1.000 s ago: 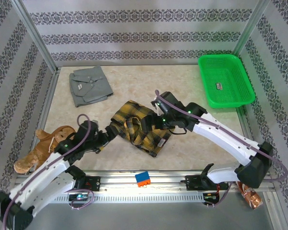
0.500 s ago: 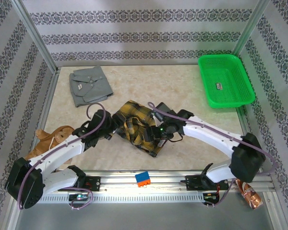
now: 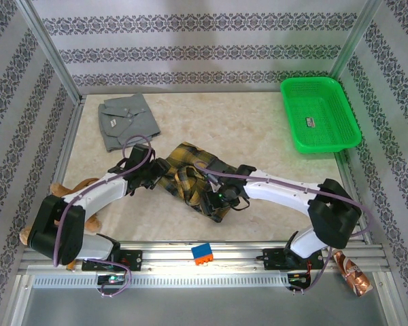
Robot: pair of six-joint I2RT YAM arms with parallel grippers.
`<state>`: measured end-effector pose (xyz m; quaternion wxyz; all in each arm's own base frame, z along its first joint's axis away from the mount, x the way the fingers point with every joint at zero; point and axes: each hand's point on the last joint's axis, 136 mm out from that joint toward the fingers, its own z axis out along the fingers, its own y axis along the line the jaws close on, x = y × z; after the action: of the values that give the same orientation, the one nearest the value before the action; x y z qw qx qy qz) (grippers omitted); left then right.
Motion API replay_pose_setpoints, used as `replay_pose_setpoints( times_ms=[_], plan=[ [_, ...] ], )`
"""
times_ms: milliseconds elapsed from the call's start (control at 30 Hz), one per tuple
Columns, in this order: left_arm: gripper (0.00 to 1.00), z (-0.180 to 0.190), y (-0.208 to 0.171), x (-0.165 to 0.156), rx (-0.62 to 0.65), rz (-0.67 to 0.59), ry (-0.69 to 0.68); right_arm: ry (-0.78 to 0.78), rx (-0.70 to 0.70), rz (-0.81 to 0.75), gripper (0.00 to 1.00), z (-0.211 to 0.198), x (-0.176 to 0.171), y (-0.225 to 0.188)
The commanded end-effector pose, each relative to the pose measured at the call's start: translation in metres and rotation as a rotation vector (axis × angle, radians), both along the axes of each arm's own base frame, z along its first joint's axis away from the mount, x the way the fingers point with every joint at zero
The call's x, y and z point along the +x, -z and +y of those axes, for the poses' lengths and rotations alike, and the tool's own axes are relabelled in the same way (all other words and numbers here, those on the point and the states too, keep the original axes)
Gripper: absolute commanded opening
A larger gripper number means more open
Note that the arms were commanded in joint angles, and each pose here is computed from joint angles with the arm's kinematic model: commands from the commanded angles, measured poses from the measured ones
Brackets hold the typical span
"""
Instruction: Fold and stack the long sleeve shirts
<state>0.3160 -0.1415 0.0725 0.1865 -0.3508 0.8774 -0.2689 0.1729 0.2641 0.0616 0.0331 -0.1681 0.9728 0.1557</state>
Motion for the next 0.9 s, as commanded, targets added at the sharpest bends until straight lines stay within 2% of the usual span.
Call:
replay_pose_setpoints(
  times_ms=[0,133,200,267,367,467,633,867],
  plan=[
    [0.56,-0.005,-0.018,0.024,-0.016,-0.080,0.029,0.006,-0.046,-0.005,0.61,-0.002,0.001,0.013],
    [0.43,-0.003,-0.009,0.030,0.007,-0.062,0.052,0.028,-0.090,-0.014,0.44,-0.009,0.003,0.022],
    [0.33,0.001,-0.002,0.028,0.017,-0.047,0.061,0.030,-0.098,-0.016,0.28,-0.011,0.003,0.024],
    [0.27,0.005,0.004,0.024,0.033,-0.036,0.075,0.038,-0.116,-0.025,0.14,-0.017,0.004,0.023],
    [0.24,0.007,0.011,0.019,0.045,-0.028,0.109,0.058,-0.140,-0.053,0.06,-0.027,0.005,0.018],
    [0.21,0.013,0.021,0.011,0.079,0.000,0.140,0.065,-0.120,-0.072,0.02,-0.032,0.002,0.007],
    [0.21,0.023,0.033,0.008,0.097,-0.006,0.143,0.042,-0.088,-0.038,0.02,-0.035,-0.012,0.012],
    [0.22,0.018,0.026,0.018,0.090,-0.094,0.175,0.074,-0.089,0.026,0.02,-0.037,-0.025,0.031]
  ],
)
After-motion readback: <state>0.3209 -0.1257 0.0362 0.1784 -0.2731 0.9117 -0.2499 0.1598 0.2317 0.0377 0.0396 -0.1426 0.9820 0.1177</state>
